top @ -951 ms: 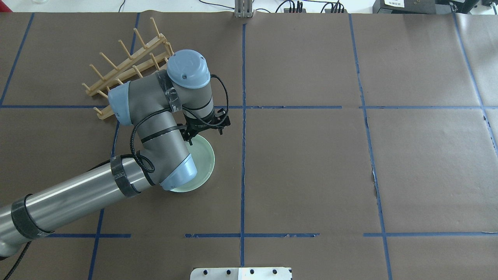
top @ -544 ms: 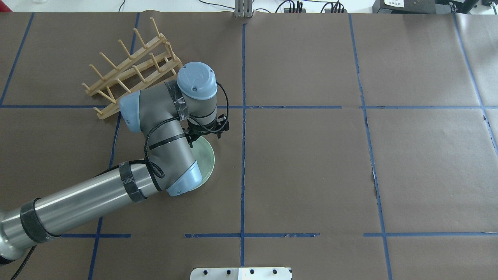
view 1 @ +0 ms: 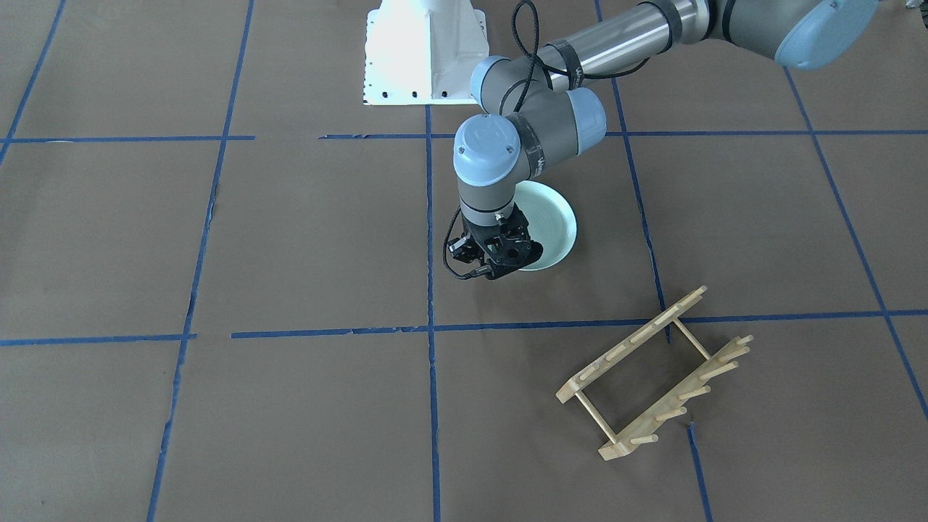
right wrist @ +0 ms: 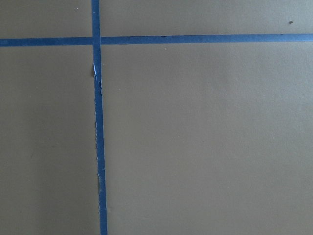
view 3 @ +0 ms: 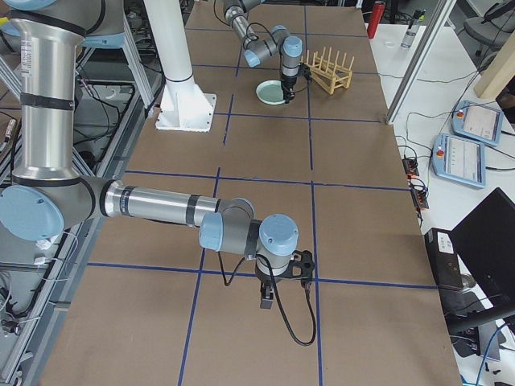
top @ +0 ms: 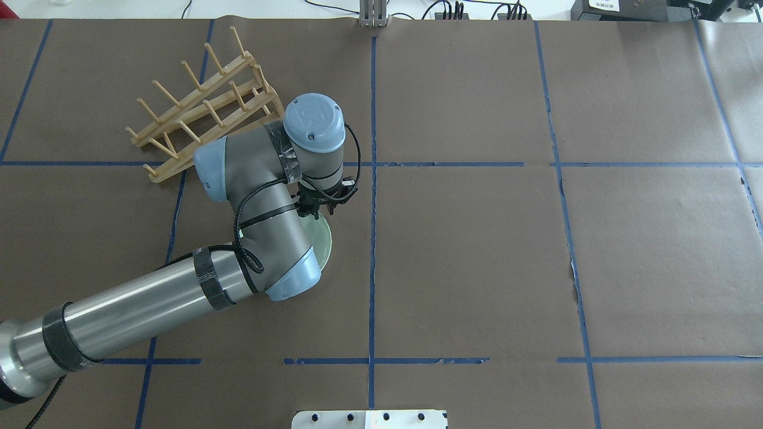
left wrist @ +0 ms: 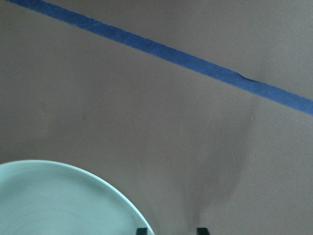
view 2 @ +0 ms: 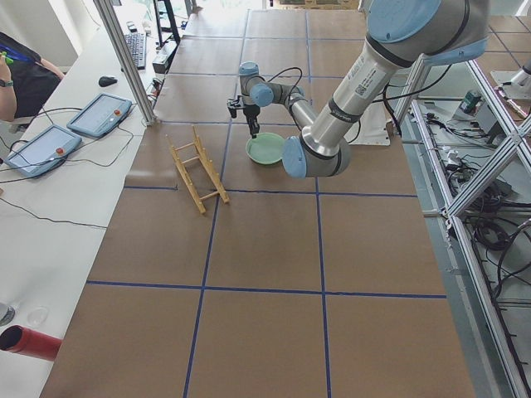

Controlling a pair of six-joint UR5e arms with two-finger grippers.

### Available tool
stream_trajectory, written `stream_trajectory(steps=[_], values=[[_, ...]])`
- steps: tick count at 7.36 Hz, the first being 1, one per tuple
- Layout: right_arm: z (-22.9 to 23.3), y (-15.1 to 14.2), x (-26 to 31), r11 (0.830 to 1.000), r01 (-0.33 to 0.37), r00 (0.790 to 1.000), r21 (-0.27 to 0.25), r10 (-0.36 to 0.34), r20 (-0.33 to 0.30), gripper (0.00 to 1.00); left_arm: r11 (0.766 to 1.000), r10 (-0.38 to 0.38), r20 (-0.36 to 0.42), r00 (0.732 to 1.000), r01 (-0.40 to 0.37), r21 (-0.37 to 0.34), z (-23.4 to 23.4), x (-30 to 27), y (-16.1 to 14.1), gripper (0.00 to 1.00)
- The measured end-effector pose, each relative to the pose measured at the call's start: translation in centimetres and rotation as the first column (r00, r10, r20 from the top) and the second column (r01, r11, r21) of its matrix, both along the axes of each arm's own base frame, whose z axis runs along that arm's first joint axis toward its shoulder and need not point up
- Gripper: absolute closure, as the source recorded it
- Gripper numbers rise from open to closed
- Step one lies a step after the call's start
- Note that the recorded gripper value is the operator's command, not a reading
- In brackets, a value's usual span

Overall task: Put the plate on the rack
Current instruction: 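Close the left gripper on the plate rim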

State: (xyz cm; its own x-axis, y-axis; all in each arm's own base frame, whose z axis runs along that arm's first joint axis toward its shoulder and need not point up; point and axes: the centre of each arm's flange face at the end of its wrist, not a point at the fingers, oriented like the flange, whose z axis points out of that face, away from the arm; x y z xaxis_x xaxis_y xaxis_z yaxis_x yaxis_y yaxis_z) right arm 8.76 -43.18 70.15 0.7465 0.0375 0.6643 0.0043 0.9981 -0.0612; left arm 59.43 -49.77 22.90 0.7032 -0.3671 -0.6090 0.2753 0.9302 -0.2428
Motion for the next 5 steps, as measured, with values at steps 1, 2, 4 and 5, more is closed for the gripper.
stream_trajectory(steps=[1, 2, 4, 5], values=[[0.0, 0.0, 0.0, 1.0, 0.0, 1.0, 0.0, 0.0, 0.0, 0.0, 1.0, 0.004, 0.001, 1.0, -0.004, -0.002, 0.04, 0.25, 0.3, 0.66], [0.0, 0.0, 0.01, 1.0, 0.0, 1.0, 0.0, 0.0, 0.0, 0.0, 1.0, 0.008, 0.002, 1.0, -0.008, -0.003, 0.15, 0.46, 0.58, 0.71], [0.0, 0.0, 0.01, 1.0, 0.0, 1.0, 0.0, 0.0, 0.0, 0.0, 1.0, 0.014, -0.002, 1.0, -0.014, -0.004, 0.13, 0.51, 0.83, 1.0], [0.0, 0.0, 0.02, 1.0, 0.0, 1.0, 0.0, 0.0, 0.0, 0.0, 1.0, 0.018, -0.009, 1.0, -0.018, -0.005, -0.13, 0.36, 0.86, 1.0]])
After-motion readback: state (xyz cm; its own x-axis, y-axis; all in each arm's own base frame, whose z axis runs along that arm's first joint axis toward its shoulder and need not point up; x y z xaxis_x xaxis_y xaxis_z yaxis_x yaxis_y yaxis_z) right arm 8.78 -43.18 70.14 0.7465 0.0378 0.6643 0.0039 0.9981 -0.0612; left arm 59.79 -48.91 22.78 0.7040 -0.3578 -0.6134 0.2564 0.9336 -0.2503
